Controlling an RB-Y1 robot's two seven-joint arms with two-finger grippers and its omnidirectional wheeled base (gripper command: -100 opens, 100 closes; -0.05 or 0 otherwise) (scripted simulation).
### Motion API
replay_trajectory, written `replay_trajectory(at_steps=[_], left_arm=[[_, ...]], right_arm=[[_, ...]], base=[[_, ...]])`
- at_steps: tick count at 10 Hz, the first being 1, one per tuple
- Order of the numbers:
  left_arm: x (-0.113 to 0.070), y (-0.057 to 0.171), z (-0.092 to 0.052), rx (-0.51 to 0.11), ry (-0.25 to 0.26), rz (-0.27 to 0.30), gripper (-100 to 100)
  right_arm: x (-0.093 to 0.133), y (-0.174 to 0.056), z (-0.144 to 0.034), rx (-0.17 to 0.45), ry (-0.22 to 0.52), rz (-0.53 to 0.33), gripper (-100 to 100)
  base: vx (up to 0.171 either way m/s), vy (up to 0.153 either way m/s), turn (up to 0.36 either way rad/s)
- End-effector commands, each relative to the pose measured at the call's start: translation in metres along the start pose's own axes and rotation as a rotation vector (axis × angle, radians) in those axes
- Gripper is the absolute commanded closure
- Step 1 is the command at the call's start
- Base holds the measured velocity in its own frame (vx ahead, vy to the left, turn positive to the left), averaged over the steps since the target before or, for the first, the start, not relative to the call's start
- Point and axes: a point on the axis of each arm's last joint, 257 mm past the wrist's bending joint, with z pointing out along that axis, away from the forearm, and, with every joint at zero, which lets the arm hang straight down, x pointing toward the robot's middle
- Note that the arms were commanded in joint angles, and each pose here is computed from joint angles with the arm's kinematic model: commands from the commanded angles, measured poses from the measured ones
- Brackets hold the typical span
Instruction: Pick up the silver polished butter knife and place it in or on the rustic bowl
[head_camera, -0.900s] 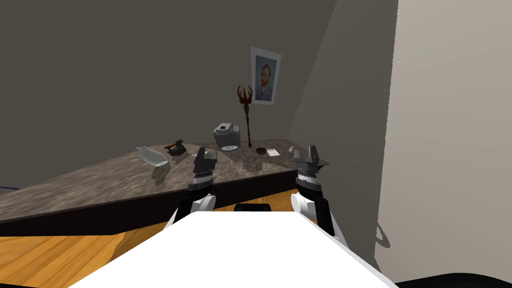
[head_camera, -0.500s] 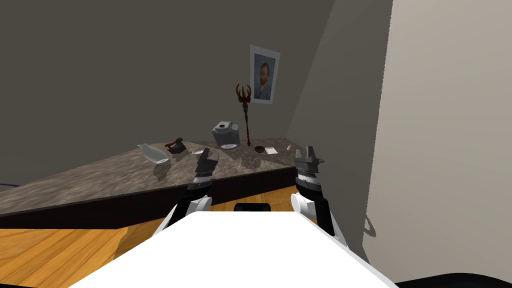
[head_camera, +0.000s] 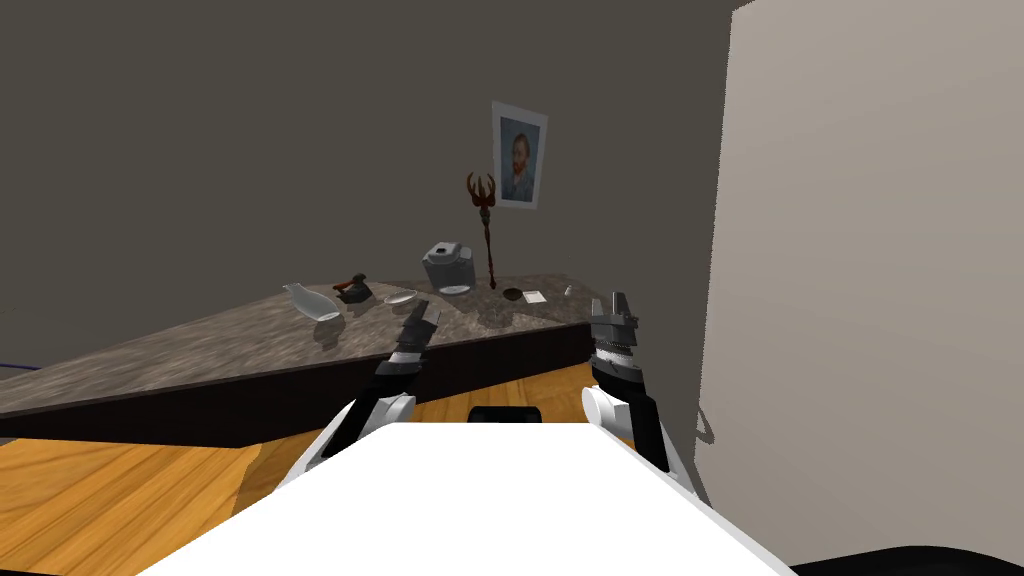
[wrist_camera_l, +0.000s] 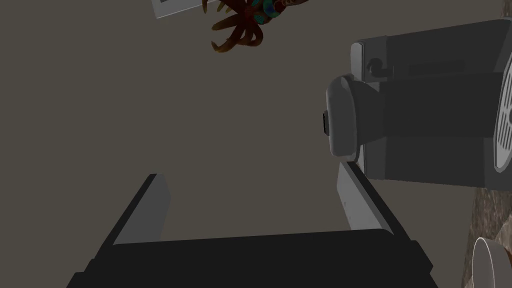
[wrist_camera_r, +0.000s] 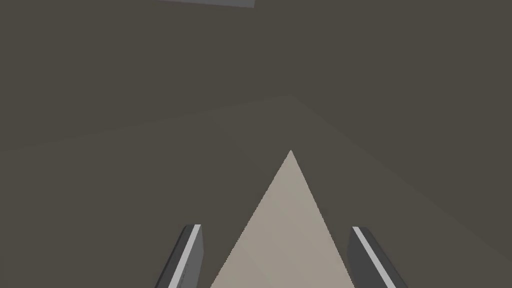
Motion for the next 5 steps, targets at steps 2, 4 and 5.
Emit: replay_trajectory(at_steps=[2, 4, 5], left_arm=[[-0.003, 0.032, 0.000, -0.098, 0.052, 0.040, -100], [-0.004, 0.049, -0.001, -0.153, 0.079, 0.063, -100], [-0.007, 0.062, -0.003, -0.190, 0.096, 0.079, -100]], right_arm=[[0.000, 0.000, 0.000, 0.000, 0.000, 0.000, 0], [0.000, 0.000, 0.000, 0.000, 0.000, 0.000, 0], [0.000, 0.000, 0.000, 0.000, 0.000, 0.000, 0]], base=[[-0.125, -0.096, -0.060], [-0.106, -0.092, -0.033], [-0.123, -0.129, -0.103]])
